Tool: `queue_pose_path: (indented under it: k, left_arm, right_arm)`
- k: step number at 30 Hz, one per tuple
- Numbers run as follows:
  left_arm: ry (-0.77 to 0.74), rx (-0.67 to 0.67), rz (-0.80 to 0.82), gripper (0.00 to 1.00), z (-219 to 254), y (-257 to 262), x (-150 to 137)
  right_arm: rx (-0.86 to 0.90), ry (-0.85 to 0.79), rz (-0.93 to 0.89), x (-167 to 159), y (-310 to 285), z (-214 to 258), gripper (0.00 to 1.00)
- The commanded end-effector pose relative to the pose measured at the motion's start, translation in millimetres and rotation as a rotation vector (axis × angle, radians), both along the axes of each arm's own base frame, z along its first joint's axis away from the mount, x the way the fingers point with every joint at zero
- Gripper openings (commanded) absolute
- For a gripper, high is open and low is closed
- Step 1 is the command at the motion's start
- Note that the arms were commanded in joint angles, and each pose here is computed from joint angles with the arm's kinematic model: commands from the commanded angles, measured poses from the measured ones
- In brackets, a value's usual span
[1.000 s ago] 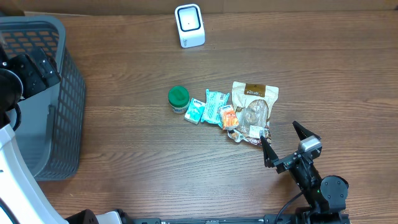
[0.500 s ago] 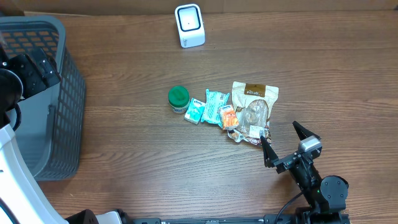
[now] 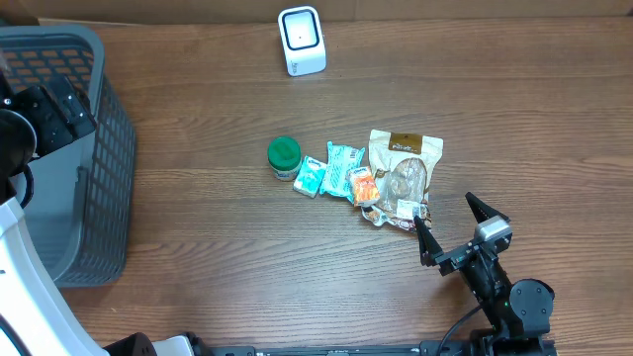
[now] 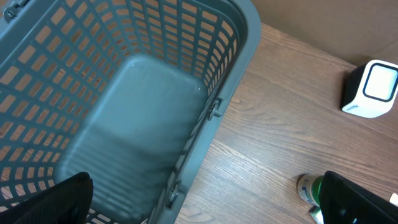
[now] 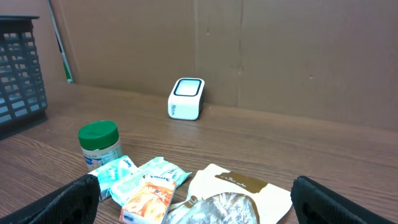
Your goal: Scan the item barcode
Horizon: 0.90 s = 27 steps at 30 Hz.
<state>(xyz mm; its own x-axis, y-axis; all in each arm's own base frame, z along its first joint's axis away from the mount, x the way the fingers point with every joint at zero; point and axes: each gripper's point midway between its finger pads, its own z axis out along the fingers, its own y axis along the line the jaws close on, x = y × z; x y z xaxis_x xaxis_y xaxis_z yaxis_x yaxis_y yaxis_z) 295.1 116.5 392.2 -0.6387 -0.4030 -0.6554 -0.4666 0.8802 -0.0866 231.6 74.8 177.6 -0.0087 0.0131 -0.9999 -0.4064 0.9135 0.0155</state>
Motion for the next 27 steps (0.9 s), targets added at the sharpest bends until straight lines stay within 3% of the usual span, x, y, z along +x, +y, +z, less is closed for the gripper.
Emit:
queue_pose_path:
  k: [1,11,13,19,27]
  left_arm:
    - [0.002,0.021,0.001,1.0,1,4,1]
    - [0.003,0.021,0.001,0.99,1,4,1]
    - [0.003,0.021,0.001,0.99,1,4,1]
    - [0.003,0.021,0.001,1.0,1,4,1]
    - [0.002,0.021,0.001,1.0,1,4,1]
  right_arm:
    - [0.004,-0.002,-0.009,1,-2,-2,1.0]
    - [0.056,0.012,0.007,0,1,0,1.0]
    - [0.14,0.015,0.048,-3,7,9,1.0]
    - [0.137,-0.037,0.231,-23,33,34,1.0]
    - [0.141,0.054,0.22,-21,31,85,1.0]
